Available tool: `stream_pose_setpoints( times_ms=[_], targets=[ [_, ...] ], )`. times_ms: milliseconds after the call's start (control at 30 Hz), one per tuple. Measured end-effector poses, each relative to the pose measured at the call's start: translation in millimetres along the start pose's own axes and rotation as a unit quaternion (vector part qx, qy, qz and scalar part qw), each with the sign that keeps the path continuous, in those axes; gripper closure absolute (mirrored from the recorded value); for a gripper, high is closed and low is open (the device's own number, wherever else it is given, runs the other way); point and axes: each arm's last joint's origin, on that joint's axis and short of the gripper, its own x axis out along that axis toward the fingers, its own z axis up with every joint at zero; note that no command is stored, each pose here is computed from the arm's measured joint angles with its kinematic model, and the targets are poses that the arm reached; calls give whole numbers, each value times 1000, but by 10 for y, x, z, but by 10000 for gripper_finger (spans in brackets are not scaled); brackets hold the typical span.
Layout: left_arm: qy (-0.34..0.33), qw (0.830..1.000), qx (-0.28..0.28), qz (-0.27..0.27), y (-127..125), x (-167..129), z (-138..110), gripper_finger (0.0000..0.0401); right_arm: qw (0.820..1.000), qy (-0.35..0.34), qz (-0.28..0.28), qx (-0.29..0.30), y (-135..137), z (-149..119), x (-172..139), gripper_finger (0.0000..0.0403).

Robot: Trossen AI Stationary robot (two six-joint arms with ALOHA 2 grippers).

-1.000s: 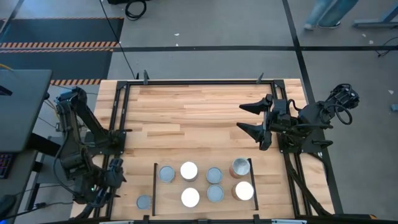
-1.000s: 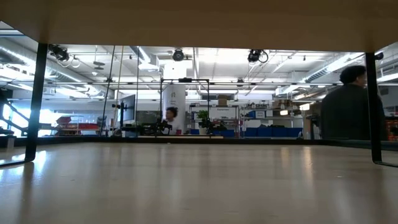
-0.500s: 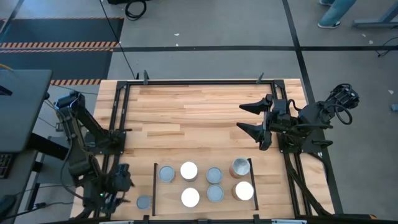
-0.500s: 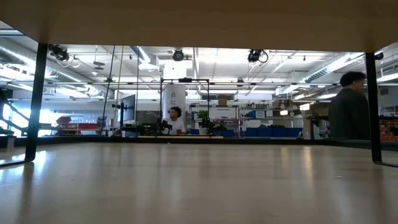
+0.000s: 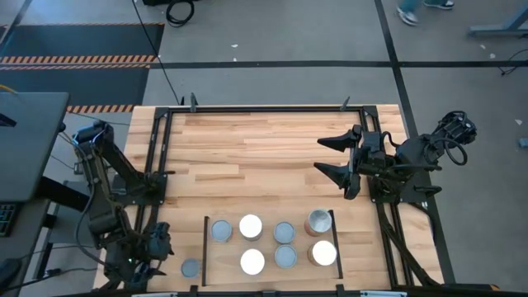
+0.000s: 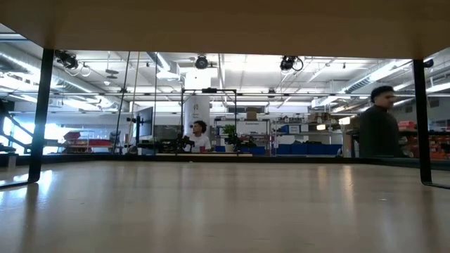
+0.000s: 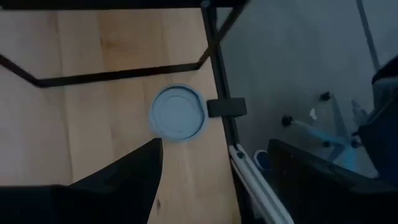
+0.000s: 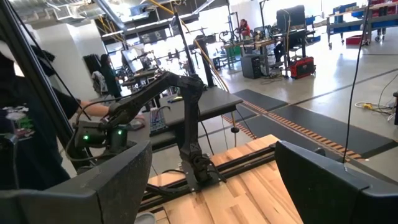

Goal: Pick and place cans onto a shelf
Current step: Put the small canned carrots on the shelf

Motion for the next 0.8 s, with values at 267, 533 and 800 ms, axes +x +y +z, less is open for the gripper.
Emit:
stream_pose_setpoints(
  times_ms=[267, 533, 800],
  targets=[
    [6, 999, 38, 24, -10, -50, -142, 108, 1000, 0, 0, 0, 0, 0, 0, 55],
    [-70, 995, 19, 75, 28, -60, -114, 108, 1000, 0, 0, 0, 0, 0, 0, 55],
    [-133, 991, 23, -9, -212, -93, -102, 108, 1000, 0, 0, 0, 0, 0, 0, 55]
  ],
)
